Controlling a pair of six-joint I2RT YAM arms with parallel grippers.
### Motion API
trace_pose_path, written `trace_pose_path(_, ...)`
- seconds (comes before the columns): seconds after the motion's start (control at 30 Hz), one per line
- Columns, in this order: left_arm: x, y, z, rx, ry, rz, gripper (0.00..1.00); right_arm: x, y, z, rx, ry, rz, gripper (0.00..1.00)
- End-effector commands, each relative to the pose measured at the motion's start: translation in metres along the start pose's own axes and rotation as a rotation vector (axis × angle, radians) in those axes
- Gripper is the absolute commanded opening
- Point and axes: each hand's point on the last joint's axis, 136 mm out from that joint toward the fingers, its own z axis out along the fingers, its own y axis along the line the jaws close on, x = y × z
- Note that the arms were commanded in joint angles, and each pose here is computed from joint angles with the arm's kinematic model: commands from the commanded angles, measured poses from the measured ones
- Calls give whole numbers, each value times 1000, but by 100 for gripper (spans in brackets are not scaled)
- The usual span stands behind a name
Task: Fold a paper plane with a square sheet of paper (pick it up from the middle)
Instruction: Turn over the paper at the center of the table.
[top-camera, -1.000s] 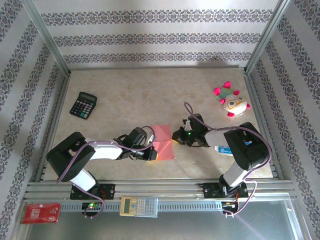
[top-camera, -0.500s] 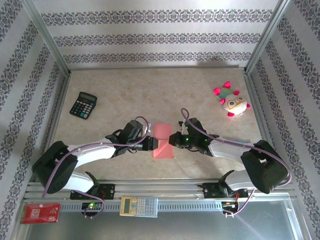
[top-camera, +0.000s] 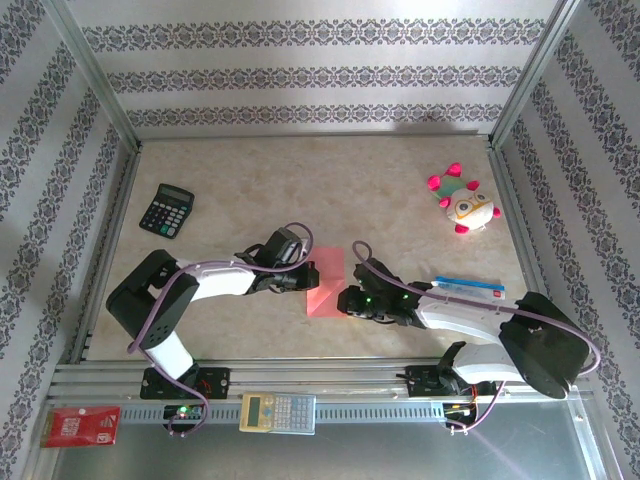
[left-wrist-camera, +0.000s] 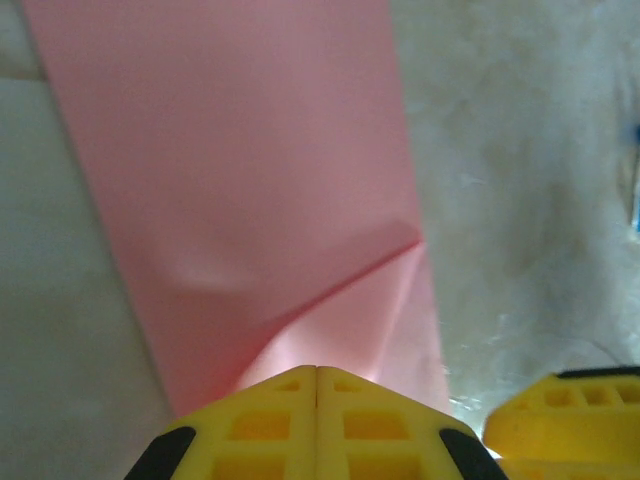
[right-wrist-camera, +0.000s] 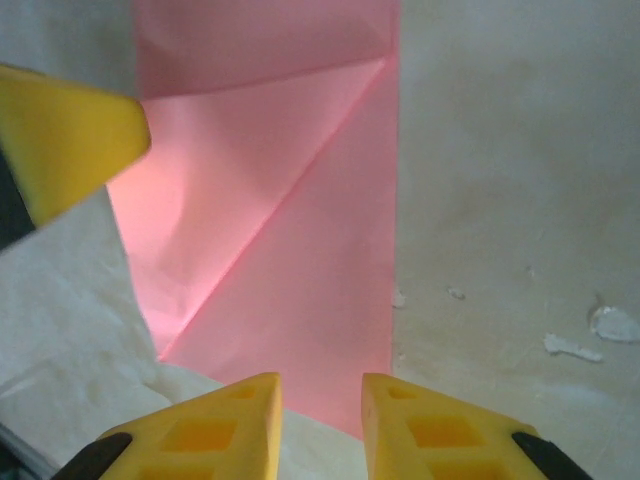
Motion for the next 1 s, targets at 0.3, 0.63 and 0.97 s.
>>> trace_pose_path(0.3, 18, 27, 21, -21, 47, -10, 3, 2, -2, 15, 44, -4, 13, 28)
trace_pose_path(0.63, 26, 33, 24, -24, 66, -19, 3, -7, 15, 11, -42, -35, 4, 26)
trace_pose_path(0.97, 26, 34, 24, -33, 69, -11, 3, -7, 5, 6, -42, -72, 53, 24)
